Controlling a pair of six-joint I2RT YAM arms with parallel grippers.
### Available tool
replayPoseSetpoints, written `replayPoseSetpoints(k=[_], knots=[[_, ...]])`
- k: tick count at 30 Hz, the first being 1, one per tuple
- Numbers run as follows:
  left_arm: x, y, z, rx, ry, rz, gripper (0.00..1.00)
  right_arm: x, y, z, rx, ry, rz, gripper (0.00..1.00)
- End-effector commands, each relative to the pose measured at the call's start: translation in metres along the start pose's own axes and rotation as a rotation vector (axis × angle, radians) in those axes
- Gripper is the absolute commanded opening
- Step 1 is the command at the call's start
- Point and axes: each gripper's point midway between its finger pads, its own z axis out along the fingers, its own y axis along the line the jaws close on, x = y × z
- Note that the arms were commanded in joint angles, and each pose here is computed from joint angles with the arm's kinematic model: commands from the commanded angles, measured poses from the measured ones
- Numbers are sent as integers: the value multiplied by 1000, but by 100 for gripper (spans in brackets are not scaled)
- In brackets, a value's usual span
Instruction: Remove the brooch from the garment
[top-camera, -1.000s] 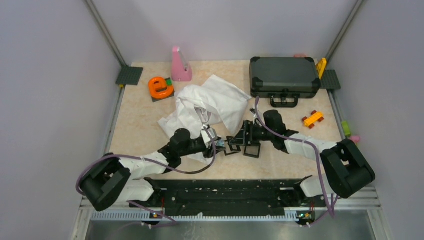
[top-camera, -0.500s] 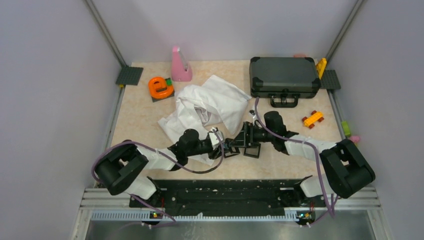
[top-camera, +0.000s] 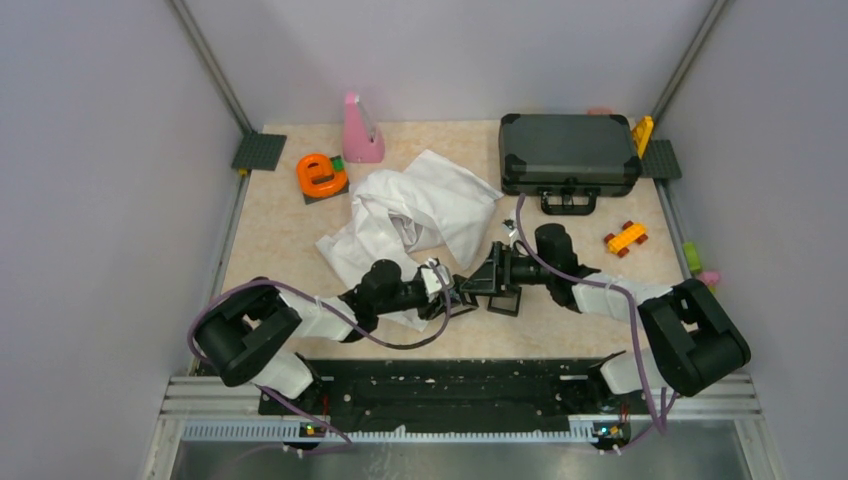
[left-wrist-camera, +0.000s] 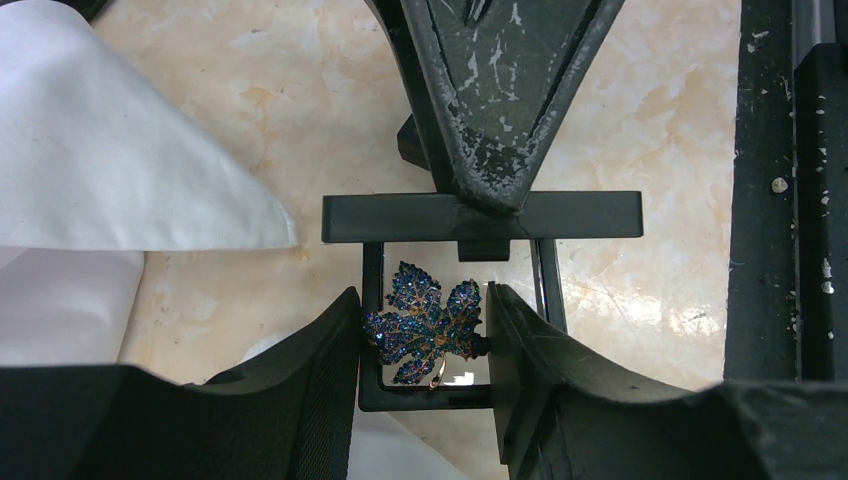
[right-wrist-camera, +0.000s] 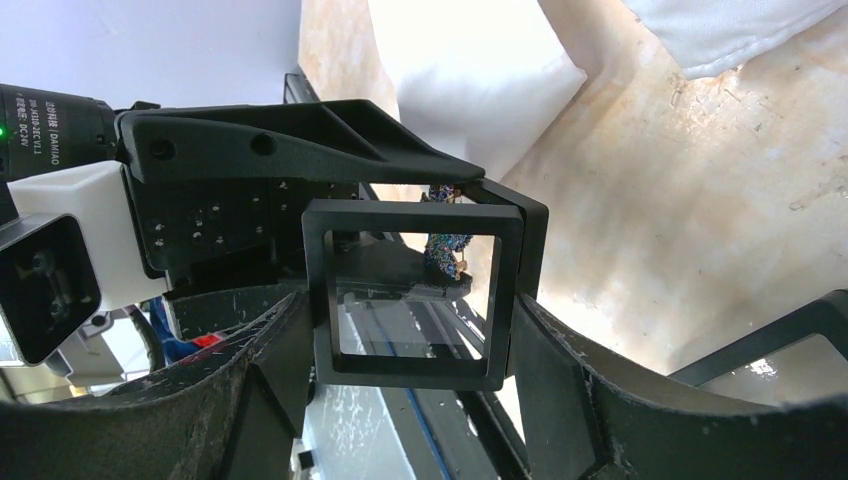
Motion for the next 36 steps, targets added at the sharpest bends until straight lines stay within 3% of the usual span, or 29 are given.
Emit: replayPoseSetpoints(k=[1,25,29,36], knots=[[-7,-3,2,15,-34,33,17,-9,15,-2,-68,-18,-58,39],[-27,-19,19,128,-117,48,20,-7,6,3,-65,-5,-44,39],[-26,-22,18,139,-115,40,26,-7,5,3,-58,-8,-42,38],[-20,-21,17,130,-68,-7,50,-10,-4,5,-14,-26,-37,38]])
